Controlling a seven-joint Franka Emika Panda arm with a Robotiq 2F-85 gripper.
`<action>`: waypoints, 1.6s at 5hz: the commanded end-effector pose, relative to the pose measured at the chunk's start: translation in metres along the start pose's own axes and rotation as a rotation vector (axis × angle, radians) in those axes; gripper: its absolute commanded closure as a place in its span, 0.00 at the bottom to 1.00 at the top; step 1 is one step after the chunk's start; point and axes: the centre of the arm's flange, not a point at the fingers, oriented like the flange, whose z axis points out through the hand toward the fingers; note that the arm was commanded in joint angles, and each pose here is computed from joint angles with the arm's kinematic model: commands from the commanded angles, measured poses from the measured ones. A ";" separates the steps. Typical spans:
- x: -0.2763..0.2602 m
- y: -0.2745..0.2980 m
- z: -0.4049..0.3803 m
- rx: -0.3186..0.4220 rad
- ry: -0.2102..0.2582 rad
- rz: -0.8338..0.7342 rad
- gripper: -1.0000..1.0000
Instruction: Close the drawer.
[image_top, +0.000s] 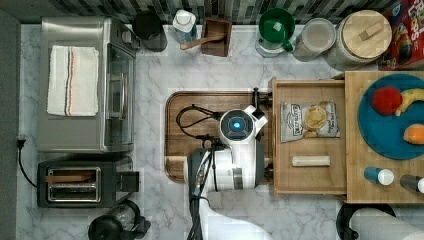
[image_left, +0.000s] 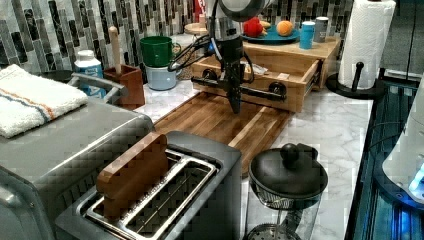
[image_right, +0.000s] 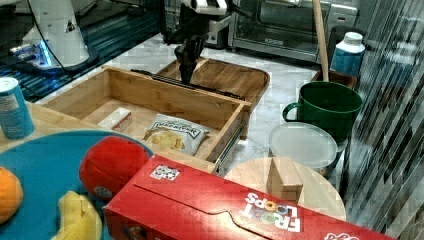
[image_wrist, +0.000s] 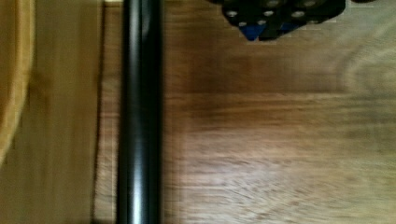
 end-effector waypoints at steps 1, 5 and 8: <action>0.016 0.027 -0.041 -0.059 0.209 -0.118 1.00; 0.021 0.115 -0.036 -0.046 0.212 -0.127 1.00; 0.017 0.245 -0.042 -0.050 0.238 -0.045 1.00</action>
